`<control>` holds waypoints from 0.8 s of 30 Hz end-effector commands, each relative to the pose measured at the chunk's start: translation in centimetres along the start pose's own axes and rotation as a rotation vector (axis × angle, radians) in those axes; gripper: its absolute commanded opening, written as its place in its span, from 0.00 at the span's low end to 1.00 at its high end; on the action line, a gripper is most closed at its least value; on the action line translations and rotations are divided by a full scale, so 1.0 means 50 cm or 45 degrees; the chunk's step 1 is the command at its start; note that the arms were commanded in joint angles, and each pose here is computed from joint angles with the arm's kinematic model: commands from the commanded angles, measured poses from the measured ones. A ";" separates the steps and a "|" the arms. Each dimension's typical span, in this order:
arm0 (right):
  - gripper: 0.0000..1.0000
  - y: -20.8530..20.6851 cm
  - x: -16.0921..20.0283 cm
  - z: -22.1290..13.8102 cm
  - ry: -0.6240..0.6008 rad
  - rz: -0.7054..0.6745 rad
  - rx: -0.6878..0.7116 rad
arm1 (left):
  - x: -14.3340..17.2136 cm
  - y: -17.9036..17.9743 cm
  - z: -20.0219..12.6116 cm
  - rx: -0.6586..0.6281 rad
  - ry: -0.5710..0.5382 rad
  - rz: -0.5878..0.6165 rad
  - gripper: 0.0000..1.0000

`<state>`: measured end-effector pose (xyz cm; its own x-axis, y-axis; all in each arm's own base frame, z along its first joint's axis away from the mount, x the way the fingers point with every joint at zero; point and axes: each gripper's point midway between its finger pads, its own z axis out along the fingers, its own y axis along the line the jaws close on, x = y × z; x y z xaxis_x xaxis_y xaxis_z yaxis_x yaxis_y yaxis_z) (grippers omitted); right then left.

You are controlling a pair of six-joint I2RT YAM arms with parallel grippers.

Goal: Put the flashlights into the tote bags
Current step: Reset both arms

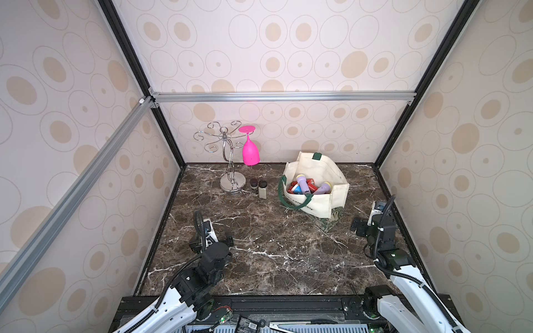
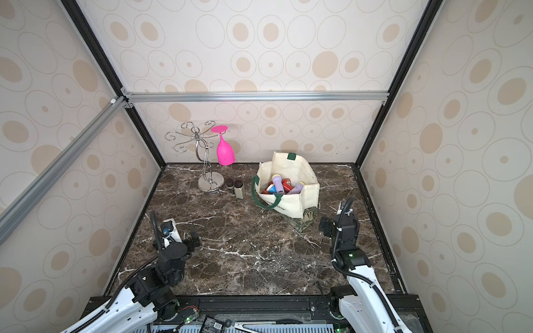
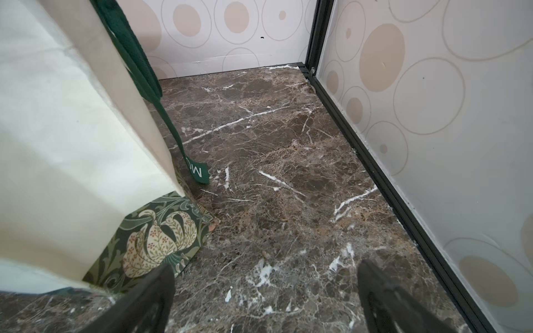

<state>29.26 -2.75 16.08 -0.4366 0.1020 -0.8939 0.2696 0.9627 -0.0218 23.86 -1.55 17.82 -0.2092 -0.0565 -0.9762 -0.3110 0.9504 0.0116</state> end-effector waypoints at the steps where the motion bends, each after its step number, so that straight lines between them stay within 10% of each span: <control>1: 1.00 0.012 -0.024 0.027 -0.109 0.000 -0.044 | -0.022 0.011 0.028 -0.052 -0.074 0.025 1.00; 24: 1.00 0.036 0.009 0.188 -0.173 0.032 -0.090 | -0.002 0.038 0.226 -0.131 -0.205 0.079 1.00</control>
<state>36.95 -3.38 10.43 -0.3800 0.0944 -0.9201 0.2279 0.9737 0.0057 32.69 4.01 11.72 -0.2463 0.0321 -0.9687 -0.4104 0.9020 0.1342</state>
